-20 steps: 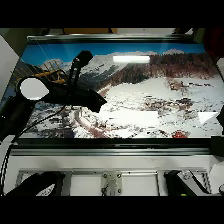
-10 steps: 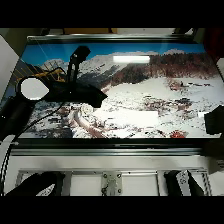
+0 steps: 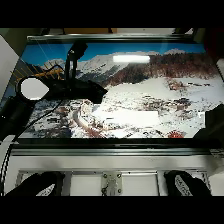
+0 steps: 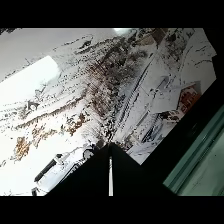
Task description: Fold the clothes and pants, and hang the long-sleeved shirts on hangers.
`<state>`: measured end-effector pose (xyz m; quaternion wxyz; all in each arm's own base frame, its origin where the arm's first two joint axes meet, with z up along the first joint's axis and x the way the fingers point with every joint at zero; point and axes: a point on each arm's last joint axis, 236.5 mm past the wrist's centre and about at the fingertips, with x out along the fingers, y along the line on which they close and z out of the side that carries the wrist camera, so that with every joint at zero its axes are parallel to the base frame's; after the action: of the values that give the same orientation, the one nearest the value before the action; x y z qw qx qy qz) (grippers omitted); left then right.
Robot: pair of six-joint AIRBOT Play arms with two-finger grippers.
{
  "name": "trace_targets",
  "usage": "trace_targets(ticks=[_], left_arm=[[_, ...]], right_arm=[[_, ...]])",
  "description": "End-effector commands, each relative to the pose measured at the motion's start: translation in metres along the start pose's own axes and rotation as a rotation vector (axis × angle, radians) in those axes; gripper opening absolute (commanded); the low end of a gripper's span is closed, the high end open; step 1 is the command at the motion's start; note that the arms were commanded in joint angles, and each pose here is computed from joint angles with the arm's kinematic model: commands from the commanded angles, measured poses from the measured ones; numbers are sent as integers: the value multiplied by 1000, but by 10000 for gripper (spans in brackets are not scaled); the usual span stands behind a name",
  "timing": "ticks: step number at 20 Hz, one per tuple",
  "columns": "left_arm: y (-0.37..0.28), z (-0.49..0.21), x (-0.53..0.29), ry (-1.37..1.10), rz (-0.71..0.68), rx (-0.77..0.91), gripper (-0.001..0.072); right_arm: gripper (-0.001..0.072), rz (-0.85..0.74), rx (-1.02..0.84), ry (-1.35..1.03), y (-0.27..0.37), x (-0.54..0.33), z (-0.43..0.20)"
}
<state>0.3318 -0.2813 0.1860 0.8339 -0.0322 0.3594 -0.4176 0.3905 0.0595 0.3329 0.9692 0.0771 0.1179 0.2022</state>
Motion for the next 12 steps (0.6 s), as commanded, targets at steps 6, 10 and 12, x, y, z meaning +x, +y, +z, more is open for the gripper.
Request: trace_targets(ticks=[6, 10, 12], left_arm=[[24, 6, -1, -24, 37, -79, 12], [44, 6, -8, -30, 70, -111, 12], [49, 7, -11, -35, 80, -119, 12]], right_arm=[[451, 647, -32, 706, 193, 41, -236], [443, 677, -27, 761, 204, 45, -255], [256, 676, -27, 762, 203, 45, -256]])
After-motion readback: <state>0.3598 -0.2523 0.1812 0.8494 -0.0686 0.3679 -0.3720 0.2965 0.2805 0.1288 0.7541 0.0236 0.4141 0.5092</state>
